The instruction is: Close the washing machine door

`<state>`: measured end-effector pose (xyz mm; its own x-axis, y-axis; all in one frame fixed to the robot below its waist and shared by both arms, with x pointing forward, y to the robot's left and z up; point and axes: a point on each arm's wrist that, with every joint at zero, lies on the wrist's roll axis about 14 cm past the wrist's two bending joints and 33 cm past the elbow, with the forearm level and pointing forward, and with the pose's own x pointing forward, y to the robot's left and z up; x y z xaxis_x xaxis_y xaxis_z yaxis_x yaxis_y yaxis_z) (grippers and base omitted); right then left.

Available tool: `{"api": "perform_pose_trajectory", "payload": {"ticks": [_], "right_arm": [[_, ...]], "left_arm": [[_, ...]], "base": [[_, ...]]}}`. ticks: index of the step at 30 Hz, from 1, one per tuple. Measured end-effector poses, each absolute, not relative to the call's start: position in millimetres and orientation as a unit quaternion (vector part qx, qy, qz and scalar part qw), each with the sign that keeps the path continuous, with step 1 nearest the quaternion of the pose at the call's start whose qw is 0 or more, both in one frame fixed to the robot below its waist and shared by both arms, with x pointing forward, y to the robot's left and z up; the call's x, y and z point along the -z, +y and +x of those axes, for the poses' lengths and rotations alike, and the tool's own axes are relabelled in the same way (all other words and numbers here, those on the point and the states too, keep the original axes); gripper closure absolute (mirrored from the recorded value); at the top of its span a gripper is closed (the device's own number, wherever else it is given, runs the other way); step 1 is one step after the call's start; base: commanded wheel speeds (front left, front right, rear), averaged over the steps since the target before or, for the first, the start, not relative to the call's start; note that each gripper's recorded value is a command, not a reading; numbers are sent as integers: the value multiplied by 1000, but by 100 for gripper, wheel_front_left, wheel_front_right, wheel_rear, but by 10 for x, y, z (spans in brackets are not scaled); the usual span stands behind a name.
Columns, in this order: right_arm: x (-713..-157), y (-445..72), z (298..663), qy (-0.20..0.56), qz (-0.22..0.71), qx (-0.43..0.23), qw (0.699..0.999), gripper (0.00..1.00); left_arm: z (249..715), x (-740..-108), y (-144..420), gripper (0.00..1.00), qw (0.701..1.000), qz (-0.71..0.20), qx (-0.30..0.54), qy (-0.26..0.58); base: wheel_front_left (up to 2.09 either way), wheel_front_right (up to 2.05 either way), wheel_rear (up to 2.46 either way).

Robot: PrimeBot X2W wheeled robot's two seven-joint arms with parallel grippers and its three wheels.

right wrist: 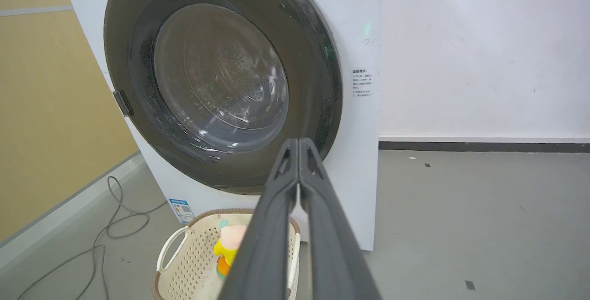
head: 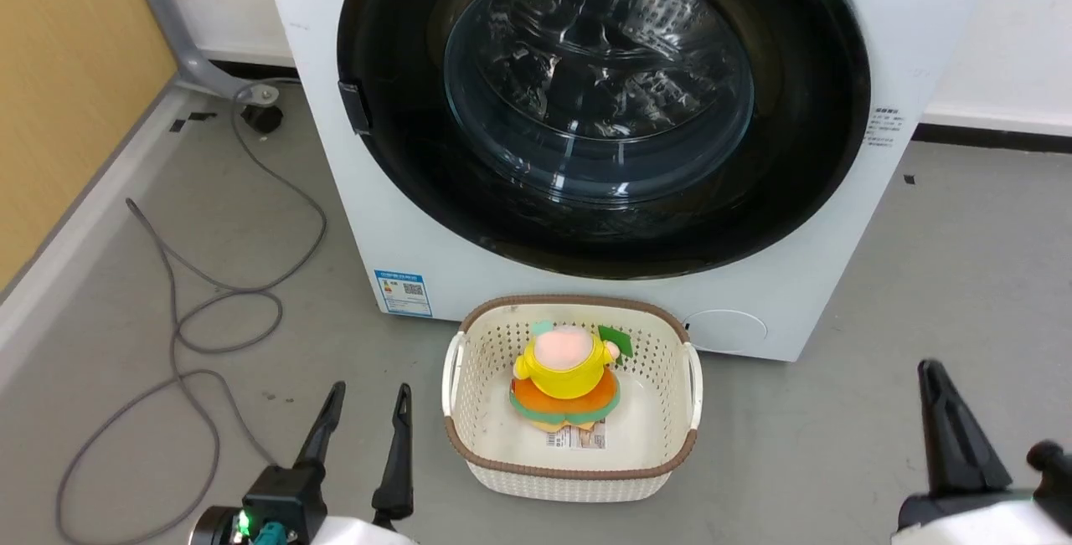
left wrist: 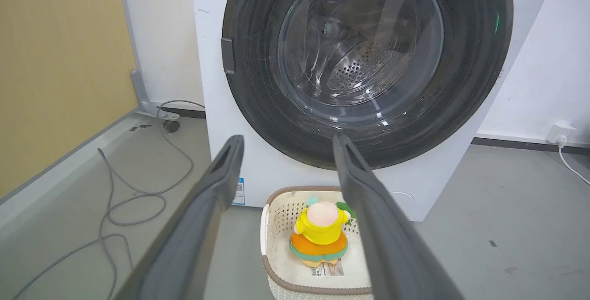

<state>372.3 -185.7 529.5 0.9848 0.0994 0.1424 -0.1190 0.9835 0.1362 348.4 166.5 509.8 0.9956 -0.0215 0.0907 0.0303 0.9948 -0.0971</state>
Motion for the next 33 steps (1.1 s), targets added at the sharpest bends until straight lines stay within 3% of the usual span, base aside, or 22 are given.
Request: {"api": "perform_pose_trajectory", "payload": {"ticks": [1, 2, 18, 19, 33], "right_arm": [[-5280, -1854, 3696, -66, 71, -53, 994, 64], [-5259, -1849, 3669, -62, 70, -52, 994, 0], [-5187, -1758, 3572, -53, 76, -54, 994, 0], [-5188, -1759, 3573, -53, 76, -54, 994, 100], [-5169, -1761, 3569, -46, 68, -54, 995, 100]], "left_arm": [[3470, -5087, 1663, 0, 998, -49, 13, -43], [3457, -5079, 1658, 0, 998, -50, 14, -42], [3402, -5101, 1655, 0, 998, -45, 11, -46], [3405, -5107, 1655, 100, 998, -45, 11, -47], [3418, -5087, 1649, 100, 998, -44, 13, -38]], "base": [[0, 0, 0], [0, 0, 0], [0, 0, 0], [0, 0, 0], [0, 0, 0]]}}
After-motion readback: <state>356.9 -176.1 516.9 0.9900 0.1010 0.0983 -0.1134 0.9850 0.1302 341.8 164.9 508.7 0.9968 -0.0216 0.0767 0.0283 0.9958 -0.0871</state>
